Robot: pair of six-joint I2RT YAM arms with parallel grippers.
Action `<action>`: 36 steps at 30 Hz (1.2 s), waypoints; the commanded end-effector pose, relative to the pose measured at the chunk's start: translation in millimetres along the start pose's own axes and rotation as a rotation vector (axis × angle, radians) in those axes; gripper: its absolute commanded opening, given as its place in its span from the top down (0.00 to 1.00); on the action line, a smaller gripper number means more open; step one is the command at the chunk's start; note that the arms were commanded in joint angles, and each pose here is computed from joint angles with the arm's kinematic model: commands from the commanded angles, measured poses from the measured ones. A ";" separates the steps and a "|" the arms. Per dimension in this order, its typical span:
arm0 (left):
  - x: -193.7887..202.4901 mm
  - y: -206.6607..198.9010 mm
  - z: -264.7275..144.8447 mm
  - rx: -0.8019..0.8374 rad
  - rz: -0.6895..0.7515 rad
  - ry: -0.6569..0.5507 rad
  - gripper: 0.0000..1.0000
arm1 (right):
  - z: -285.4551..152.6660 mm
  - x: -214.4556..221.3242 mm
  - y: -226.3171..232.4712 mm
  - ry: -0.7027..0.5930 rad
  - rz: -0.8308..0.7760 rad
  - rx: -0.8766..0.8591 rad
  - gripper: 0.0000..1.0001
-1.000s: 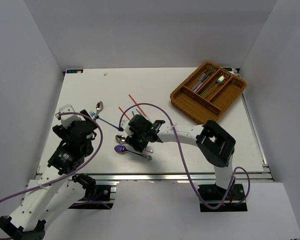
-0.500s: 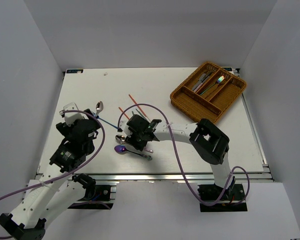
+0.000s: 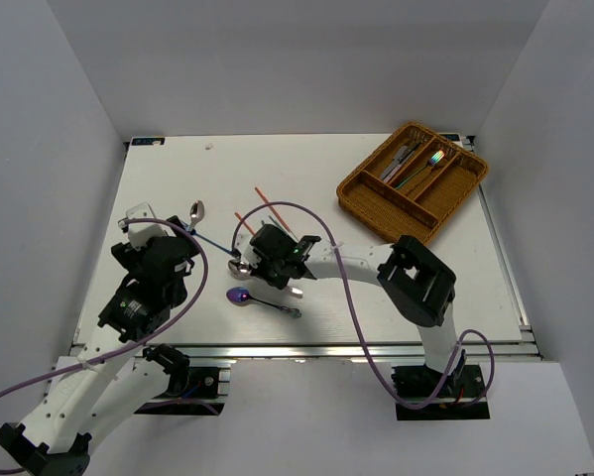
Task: Sort the eating utensils into containers
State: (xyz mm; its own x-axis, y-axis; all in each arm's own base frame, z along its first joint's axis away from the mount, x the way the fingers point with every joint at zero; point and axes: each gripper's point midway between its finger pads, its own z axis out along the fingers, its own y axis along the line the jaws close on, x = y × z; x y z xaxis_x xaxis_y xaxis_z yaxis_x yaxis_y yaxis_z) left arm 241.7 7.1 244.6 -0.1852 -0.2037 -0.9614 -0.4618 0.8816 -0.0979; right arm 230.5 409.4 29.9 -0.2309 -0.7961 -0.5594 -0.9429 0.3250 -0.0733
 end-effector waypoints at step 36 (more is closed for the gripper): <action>1.9 -10.2 -3.7 0.084 -0.004 0.013 0.02 | -248.3 279.0 -453.7 -0.351 1.558 0.972 0.80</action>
State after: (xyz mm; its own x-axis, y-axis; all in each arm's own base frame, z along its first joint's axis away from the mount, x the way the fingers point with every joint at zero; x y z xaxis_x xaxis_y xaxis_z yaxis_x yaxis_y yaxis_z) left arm 241.1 -2.2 247.0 -0.1873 -0.2187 -0.9576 -0.3966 0.9088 -0.1300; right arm 519.0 -85.2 85.9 -0.5513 0.5186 -0.6535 0.5218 0.8255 0.2149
